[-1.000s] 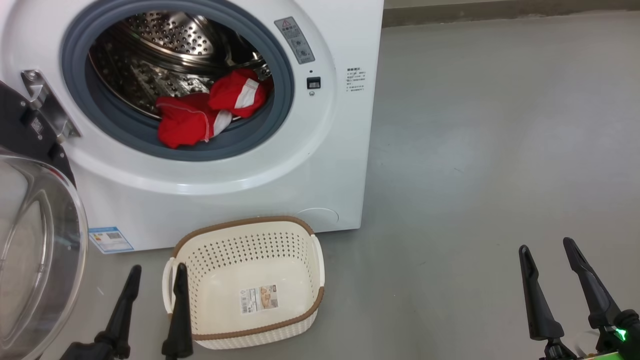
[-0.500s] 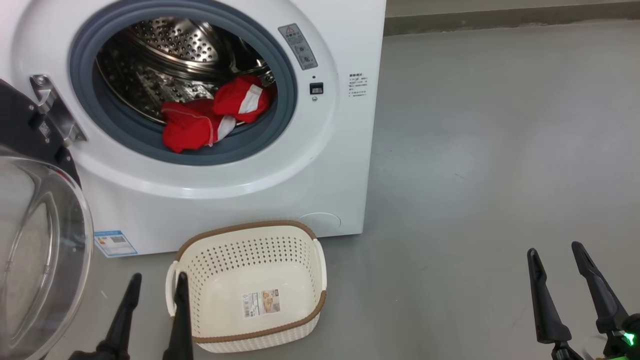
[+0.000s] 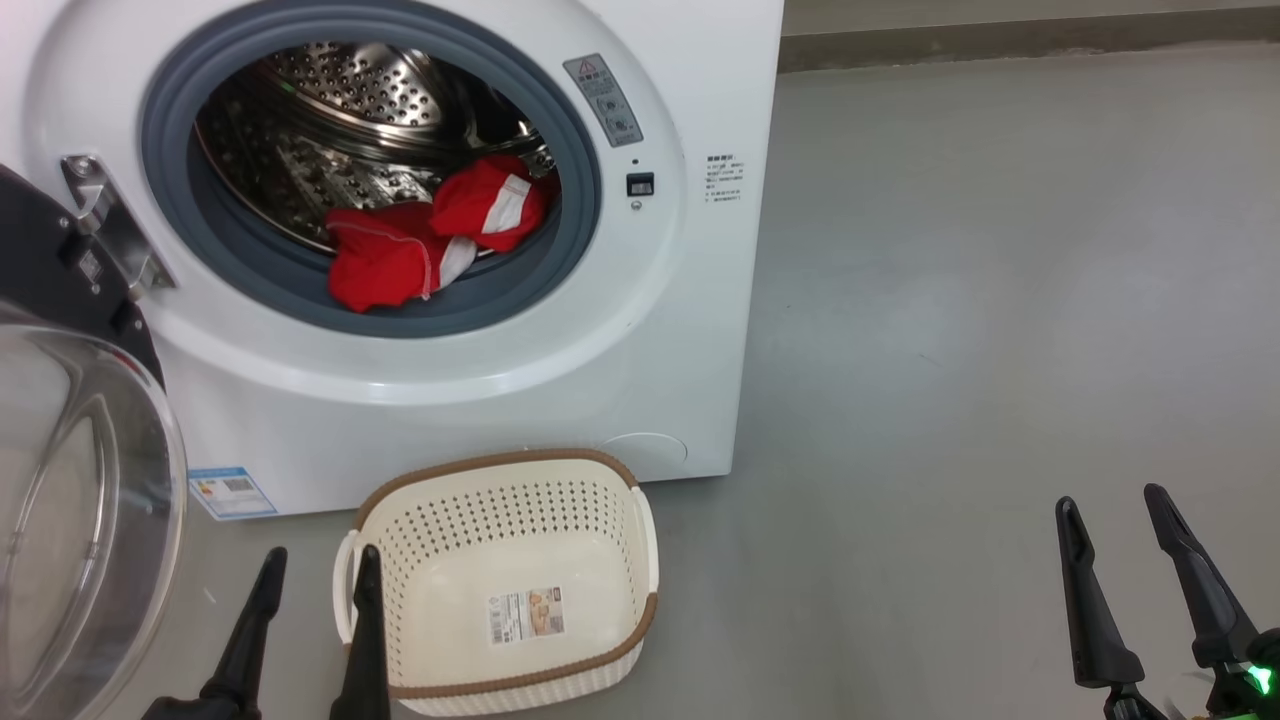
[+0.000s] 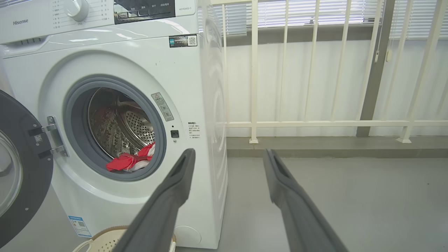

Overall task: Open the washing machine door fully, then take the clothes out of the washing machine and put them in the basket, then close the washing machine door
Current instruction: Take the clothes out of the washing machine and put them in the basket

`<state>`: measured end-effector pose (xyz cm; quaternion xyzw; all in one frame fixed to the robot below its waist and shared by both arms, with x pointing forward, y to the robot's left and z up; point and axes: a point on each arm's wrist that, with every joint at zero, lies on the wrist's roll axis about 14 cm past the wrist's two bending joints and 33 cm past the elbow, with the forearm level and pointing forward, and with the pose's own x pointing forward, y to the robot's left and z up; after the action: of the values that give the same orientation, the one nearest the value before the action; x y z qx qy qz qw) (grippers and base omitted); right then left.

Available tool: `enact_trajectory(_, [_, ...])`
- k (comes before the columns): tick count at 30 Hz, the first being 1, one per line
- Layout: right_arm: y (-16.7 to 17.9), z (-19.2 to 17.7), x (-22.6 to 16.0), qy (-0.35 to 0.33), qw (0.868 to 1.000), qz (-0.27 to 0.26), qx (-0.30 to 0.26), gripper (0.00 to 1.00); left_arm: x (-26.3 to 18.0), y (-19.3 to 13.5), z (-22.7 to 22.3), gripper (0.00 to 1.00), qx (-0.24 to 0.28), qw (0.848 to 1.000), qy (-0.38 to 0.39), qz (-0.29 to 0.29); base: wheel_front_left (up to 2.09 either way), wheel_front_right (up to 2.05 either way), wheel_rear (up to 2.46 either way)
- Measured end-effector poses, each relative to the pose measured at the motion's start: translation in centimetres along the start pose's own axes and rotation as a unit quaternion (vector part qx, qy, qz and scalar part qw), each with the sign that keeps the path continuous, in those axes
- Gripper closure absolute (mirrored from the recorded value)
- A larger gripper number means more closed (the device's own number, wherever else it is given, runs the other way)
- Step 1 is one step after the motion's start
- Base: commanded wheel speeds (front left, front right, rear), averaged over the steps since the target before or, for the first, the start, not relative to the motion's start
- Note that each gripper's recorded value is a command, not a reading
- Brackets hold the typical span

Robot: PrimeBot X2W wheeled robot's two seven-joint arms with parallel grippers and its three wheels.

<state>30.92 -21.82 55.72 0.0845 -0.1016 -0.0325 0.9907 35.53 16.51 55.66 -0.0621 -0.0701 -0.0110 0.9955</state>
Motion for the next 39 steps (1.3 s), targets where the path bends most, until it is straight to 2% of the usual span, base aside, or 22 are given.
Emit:
enact_trajectory(12, [0.2,-0.4,0.2,0.006,1.0,0.003,0.001,0.0,0.0,-0.2,-0.1,0.0,0.0,1.0,0.002,-0.004,1.16,-1.16,0.0])
enact_trajectory(39, [1.0,-1.6,0.7,0.024,1.0,0.015,0.006,0.0,0.2,-0.4,-0.9,0.0,-0.005,1.0,0.012,-0.003,0.02,-0.02,0.0])
